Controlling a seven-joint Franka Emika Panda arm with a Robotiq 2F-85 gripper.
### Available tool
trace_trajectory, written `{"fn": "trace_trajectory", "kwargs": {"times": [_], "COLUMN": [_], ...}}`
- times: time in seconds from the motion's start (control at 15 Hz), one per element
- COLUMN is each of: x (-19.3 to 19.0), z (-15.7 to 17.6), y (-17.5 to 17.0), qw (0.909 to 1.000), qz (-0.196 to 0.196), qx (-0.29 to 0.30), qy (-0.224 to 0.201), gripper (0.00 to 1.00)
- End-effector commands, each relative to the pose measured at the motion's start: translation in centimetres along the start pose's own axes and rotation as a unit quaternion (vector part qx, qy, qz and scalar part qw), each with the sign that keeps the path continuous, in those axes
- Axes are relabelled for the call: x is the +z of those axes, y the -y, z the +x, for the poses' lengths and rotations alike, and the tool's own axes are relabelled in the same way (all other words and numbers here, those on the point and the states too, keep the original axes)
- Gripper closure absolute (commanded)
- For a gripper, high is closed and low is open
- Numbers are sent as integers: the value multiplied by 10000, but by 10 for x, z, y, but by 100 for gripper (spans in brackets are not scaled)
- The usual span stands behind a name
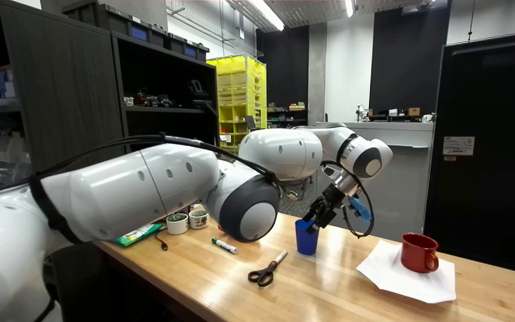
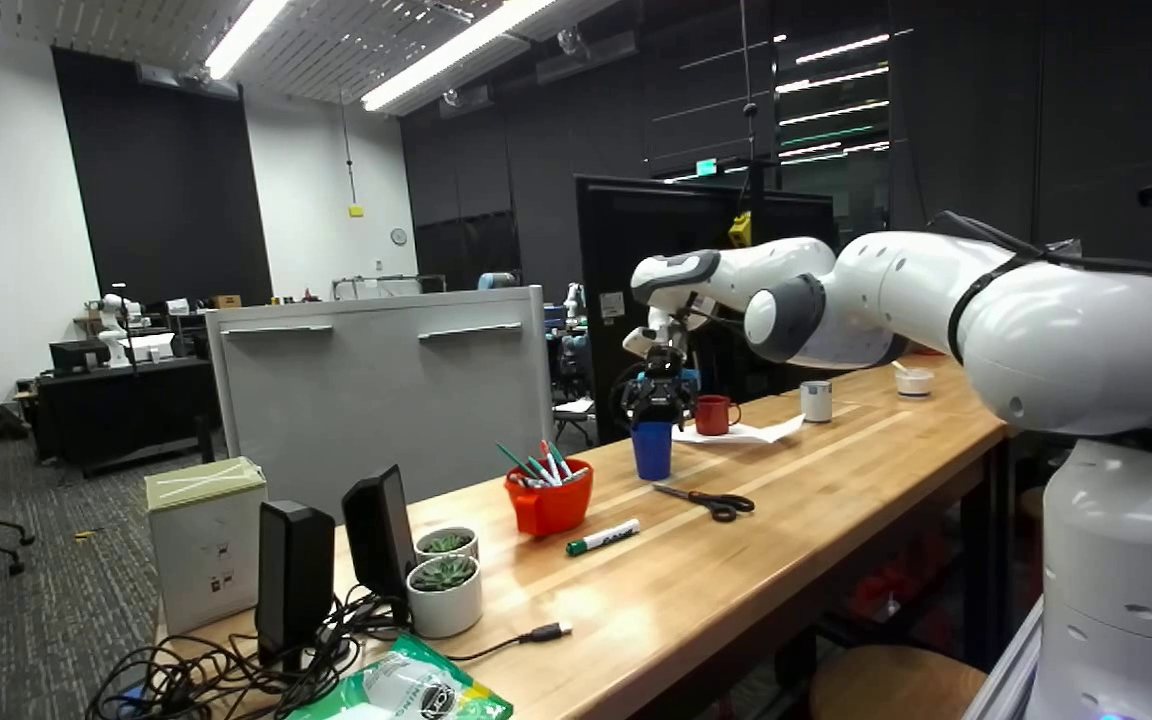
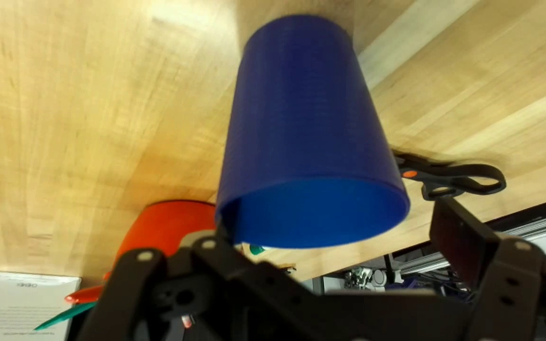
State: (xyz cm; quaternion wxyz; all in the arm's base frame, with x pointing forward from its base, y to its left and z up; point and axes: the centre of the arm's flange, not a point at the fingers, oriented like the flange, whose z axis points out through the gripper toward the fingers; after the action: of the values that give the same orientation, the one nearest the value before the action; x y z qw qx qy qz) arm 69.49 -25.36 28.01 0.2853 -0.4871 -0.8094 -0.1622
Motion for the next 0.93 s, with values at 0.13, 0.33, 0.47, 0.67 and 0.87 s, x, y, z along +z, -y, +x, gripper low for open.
{"fn": "trace_trajectory", "kwargs": {"times": [0.13,0.33,0.47,0.67,0.87], "x": [-1,-3,-4,-4,-3], "z": [32,43,53,66,76], "y": [1,2,3,4,6], "qw": [9960,9923,9900,9856,9761], "qz": [279,456,583,642,501], "qx": [83,96,109,156,239], "qy": [843,1149,1277,1556,2102], "gripper": [0,0,0,0,0]}}
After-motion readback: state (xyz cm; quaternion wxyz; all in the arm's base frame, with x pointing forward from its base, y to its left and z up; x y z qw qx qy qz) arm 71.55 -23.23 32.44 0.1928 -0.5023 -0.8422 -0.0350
